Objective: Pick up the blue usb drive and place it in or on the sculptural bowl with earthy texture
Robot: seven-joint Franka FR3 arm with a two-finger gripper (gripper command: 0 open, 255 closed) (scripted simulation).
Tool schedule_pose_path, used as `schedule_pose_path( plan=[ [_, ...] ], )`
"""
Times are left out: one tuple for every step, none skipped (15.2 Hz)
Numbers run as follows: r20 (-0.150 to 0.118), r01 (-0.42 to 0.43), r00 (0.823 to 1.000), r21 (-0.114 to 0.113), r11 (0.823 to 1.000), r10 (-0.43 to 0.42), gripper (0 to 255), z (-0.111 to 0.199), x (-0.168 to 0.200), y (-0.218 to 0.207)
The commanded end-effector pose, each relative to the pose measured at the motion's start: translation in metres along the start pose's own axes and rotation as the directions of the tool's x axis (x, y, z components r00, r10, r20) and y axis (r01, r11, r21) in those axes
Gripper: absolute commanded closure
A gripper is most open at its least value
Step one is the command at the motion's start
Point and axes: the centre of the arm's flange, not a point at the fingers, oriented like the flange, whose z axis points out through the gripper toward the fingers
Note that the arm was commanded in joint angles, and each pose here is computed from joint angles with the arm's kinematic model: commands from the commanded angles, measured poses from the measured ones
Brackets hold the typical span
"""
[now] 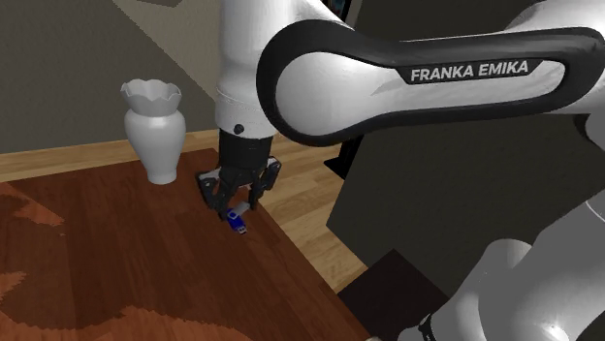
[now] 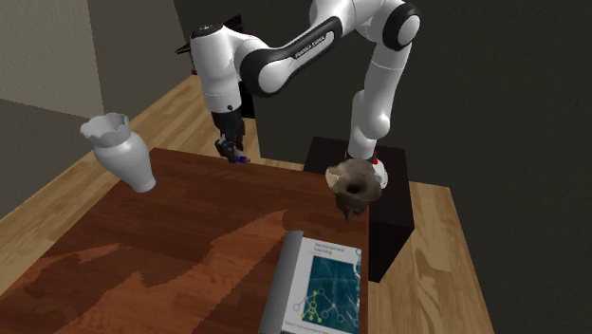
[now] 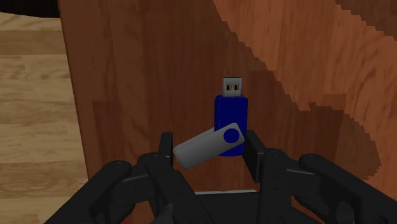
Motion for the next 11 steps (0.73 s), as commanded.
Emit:
schedule_pose_path(
  plan=[
    [0.001, -0.002, 1.000, 0.000, 1.000, 0.002, 255, -0.003, -0.028, 0.008],
    [0.001, -0.002, 1.000, 0.000, 1.000, 0.002, 255, -0.003, -0.041, 0.010],
    [0.001, -0.002, 1.000, 0.000, 1.000, 0.002, 255, -0.003, -0.054, 0.013],
    [0.001, -0.002, 1.000, 0.000, 1.000, 0.002, 255, -0.003, -0.066, 0.015],
    [0.001, -0.002, 1.000, 0.000, 1.000, 0.002, 255, -0.003, -0.079, 0.018],
    [0.001, -0.002, 1.000, 0.000, 1.000, 0.002, 255, -0.003, -0.092, 0.021],
    [0.001, -0.002, 1.000, 0.000, 1.000, 0.002, 255, -0.004, -0.105, 0.023],
    [0.001, -0.002, 1.000, 0.000, 1.000, 0.002, 255, -0.004, -0.118, 0.026],
    [0.001, -0.002, 1.000, 0.000, 1.000, 0.002, 255, -0.004, -0.131, 0.028],
    [0.001, -0.002, 1.000, 0.000, 1.000, 0.002, 255, -0.004, -0.144, 0.031],
    [0.001, -0.002, 1.000, 0.000, 1.000, 0.002, 255, -0.004, -0.157, 0.033]
  ],
)
